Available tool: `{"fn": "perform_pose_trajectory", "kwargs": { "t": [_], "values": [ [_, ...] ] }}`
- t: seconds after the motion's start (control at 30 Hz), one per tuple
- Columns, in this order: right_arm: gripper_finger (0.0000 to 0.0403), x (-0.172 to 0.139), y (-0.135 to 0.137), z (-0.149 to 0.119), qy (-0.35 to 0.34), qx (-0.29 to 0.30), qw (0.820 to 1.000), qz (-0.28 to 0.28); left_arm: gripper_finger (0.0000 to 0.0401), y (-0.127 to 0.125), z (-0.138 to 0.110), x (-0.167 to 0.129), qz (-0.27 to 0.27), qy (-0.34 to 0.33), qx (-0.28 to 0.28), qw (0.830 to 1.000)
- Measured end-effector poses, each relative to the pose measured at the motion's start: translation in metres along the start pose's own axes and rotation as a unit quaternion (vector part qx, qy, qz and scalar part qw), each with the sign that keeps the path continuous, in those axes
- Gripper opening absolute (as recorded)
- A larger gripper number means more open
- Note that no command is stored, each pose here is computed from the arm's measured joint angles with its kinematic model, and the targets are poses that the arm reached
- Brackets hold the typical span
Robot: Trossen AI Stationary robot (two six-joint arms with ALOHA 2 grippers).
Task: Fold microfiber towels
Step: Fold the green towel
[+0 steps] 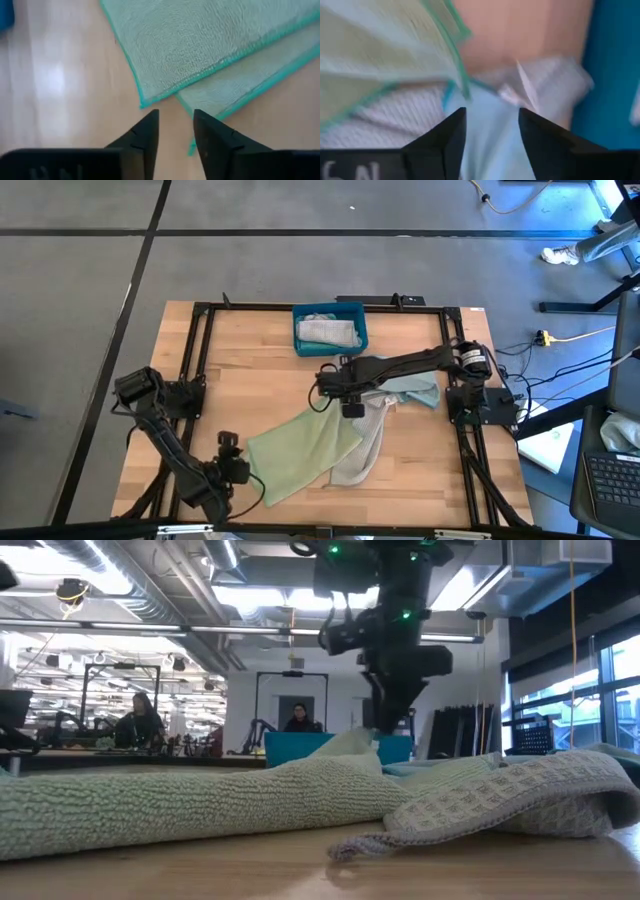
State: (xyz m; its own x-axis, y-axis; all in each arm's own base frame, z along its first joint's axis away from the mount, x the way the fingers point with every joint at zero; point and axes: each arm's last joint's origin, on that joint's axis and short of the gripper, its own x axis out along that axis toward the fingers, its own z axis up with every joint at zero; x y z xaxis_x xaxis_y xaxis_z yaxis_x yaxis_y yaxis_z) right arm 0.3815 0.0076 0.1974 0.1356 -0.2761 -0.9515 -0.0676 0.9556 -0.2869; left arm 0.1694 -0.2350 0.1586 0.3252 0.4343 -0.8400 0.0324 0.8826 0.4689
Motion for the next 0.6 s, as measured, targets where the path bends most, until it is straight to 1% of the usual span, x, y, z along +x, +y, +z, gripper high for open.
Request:
{"fn": "perform_pose_trajectory", "kwargs": {
  "t": [0.13,0.23,0.3,0.4,0.5,0.6],
  "values": [
    [0.0195,-0.009,0.003,-0.007,0.018,0.023,1.0,-0.004,0.0146,0.008,0.0,0.006,0.022,0.019,0.088,0.996],
    [0.0196,-0.014,0.015,-0.006,0.01,0.018,1.0,-0.001,0.0164,0.013,-0.003,0.018,0.034,0.037,0.129,0.99],
    [0.0196,-0.017,0.025,-0.005,0.003,0.005,1.0,0.004,0.0174,0.016,-0.006,0.027,0.035,0.045,0.142,0.988],
    [0.0196,-0.022,0.038,-0.005,-0.007,-0.012,1.0,0.006,0.0182,0.019,-0.007,0.034,0.045,0.049,0.147,0.987],
    [0.0196,-0.025,0.05,-0.005,-0.013,-0.027,1.0,-0.002,0.0181,0.019,-0.005,0.035,0.056,0.024,0.161,0.985],
    [0.0196,-0.027,0.055,-0.005,-0.016,-0.037,0.999,-0.007,0.0181,0.014,-0.002,0.035,0.042,0.005,0.198,0.979]
  ]
}}
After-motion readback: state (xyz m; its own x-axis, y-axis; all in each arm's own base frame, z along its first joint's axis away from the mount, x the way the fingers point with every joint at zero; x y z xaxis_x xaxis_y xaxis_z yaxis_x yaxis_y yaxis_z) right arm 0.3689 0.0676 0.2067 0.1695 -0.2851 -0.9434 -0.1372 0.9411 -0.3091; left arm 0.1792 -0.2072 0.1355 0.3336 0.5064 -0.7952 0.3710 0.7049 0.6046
